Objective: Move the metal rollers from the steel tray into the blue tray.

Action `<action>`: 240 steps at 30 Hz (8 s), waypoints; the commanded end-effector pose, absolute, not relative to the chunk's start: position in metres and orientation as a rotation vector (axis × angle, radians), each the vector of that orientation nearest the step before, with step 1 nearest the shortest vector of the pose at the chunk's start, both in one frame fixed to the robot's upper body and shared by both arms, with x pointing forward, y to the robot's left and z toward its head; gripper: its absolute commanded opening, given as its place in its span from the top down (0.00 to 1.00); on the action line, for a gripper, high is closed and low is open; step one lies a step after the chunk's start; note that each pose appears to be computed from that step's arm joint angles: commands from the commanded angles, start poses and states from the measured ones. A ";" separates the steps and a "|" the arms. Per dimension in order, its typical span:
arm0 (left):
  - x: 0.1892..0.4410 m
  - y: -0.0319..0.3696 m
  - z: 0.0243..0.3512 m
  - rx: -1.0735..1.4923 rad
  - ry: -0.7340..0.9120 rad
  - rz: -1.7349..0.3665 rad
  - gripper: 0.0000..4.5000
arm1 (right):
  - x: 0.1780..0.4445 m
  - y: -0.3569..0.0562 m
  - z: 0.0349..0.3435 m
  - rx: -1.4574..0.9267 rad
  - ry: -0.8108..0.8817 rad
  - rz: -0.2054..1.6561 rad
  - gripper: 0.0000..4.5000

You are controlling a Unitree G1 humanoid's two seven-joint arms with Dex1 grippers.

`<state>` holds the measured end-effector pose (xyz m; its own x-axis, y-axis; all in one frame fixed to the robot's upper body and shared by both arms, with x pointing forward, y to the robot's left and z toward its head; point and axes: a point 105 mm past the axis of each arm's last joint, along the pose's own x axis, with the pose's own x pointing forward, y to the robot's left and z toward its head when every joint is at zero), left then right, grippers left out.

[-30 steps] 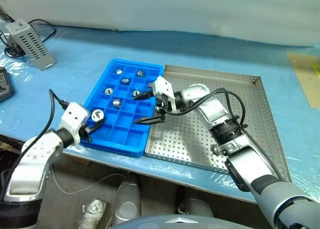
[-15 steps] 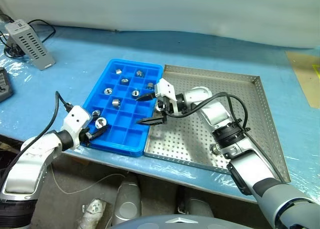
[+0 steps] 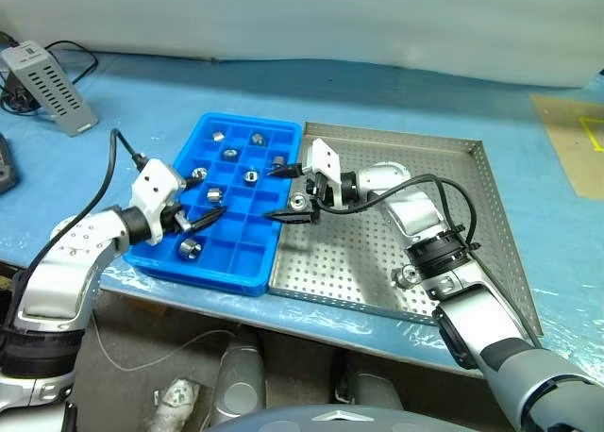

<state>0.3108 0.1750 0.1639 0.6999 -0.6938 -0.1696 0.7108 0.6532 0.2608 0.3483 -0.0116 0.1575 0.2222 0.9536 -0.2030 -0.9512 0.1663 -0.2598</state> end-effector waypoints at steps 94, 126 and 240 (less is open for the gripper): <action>0.242 0.238 0.165 0.289 0.081 -0.442 0.09 | 0.335 0.078 0.155 -0.387 -0.137 1.586 0.63; 0.337 0.161 0.174 0.301 -0.003 -0.888 0.09 | 0.396 -0.034 0.147 -0.306 -0.035 0.982 0.27; 0.338 0.152 0.164 0.262 -0.008 -0.873 0.09 | 0.409 -0.005 0.183 -0.160 -0.151 0.935 0.38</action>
